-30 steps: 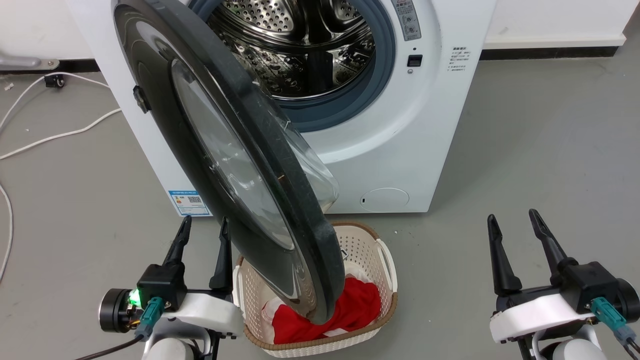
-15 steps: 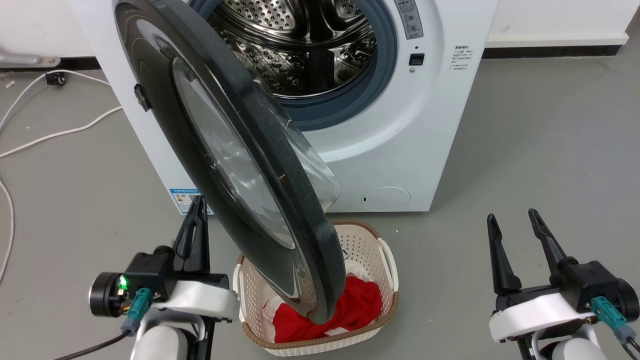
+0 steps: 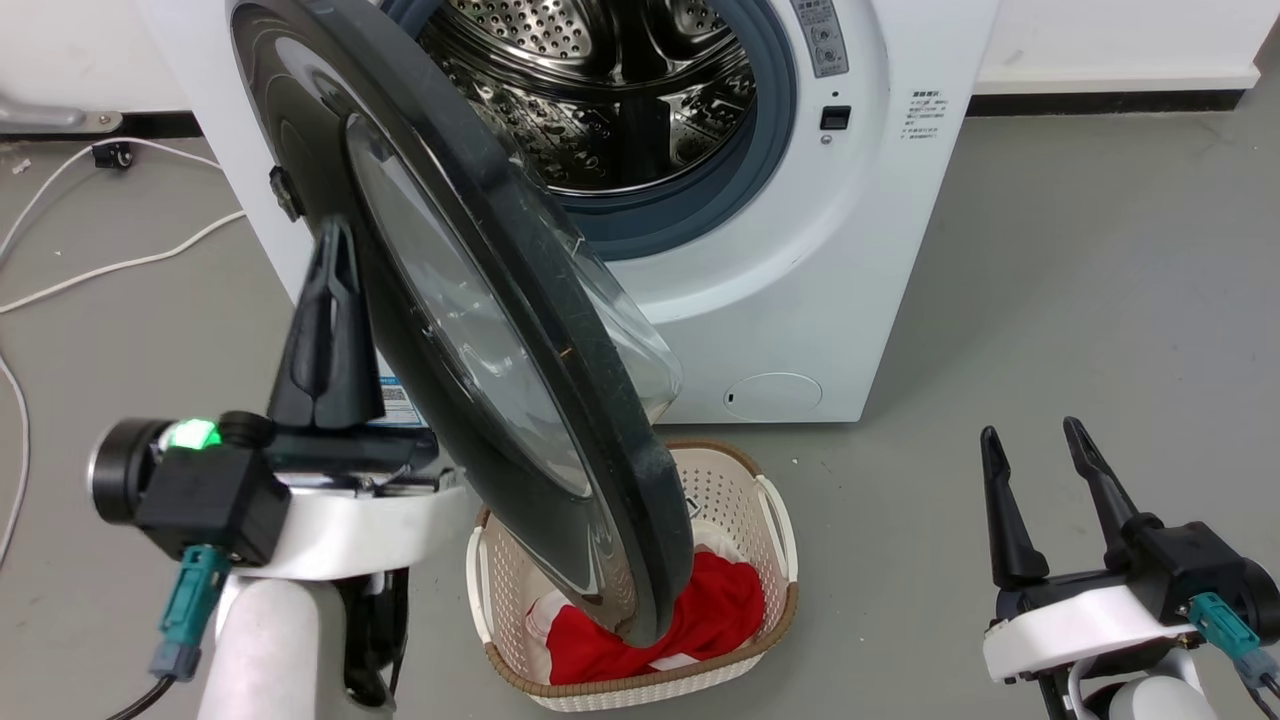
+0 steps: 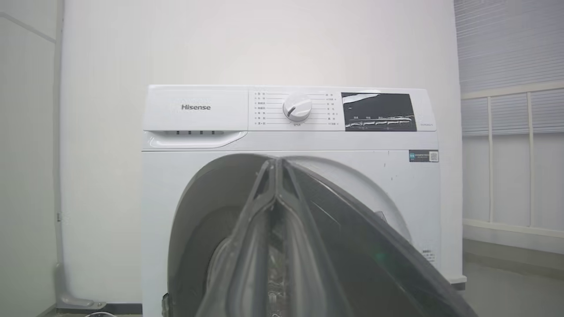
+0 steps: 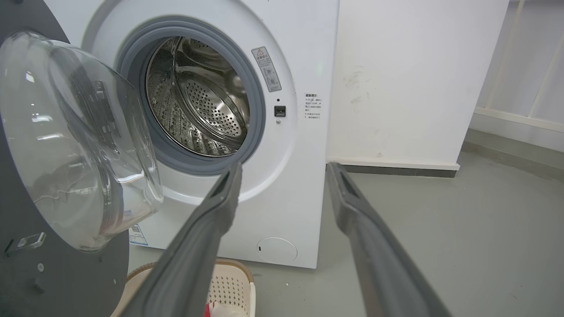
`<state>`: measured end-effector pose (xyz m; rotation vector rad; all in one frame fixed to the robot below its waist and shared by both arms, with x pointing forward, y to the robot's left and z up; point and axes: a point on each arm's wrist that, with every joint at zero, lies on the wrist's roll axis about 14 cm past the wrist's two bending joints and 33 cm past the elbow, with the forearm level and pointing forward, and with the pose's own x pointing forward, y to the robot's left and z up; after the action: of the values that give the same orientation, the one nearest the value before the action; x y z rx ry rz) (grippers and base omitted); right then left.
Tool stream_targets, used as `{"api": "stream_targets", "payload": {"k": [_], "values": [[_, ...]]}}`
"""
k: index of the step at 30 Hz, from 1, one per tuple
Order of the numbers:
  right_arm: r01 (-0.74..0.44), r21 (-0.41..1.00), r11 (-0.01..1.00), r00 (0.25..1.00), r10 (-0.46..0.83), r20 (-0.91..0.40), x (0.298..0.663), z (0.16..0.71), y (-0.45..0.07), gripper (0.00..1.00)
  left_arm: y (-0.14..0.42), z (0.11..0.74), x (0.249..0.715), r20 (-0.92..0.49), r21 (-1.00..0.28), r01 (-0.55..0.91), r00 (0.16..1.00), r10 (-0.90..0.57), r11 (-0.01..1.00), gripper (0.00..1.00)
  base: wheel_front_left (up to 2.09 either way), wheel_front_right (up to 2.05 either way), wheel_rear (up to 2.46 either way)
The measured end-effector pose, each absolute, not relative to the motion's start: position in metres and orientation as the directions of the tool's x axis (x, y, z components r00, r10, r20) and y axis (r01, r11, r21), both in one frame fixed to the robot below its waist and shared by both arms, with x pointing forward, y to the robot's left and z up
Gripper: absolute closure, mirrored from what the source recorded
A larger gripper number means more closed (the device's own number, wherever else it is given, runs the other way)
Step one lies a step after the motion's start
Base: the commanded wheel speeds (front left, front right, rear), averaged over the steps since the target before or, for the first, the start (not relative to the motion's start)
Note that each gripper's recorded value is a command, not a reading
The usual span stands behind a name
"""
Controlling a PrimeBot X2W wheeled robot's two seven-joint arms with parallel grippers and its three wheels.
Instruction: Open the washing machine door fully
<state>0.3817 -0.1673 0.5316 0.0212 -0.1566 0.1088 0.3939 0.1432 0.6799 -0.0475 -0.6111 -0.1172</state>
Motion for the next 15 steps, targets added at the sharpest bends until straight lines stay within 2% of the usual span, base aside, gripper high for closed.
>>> {"api": "stream_targets", "payload": {"k": [8, 15], "values": [[-0.103, 0.013, 0.995, 0.983, 0.1, 0.154, 0.382, 0.531, -0.169, 0.0, 0.128, 0.748, 0.37, 0.745, 0.018, 0.162, 0.655, -0.121, 0.987, 1.0, 0.0, 0.0, 0.0], [-0.094, 0.013, 0.995, 0.983, 0.091, 0.158, 0.38, 0.532, -0.173, 0.0, 0.096, 0.775, 0.344, 0.809, 0.075, 0.259, 0.549, -0.21, 0.963, 1.0, 0.0, 0.0, 0.0]]}}
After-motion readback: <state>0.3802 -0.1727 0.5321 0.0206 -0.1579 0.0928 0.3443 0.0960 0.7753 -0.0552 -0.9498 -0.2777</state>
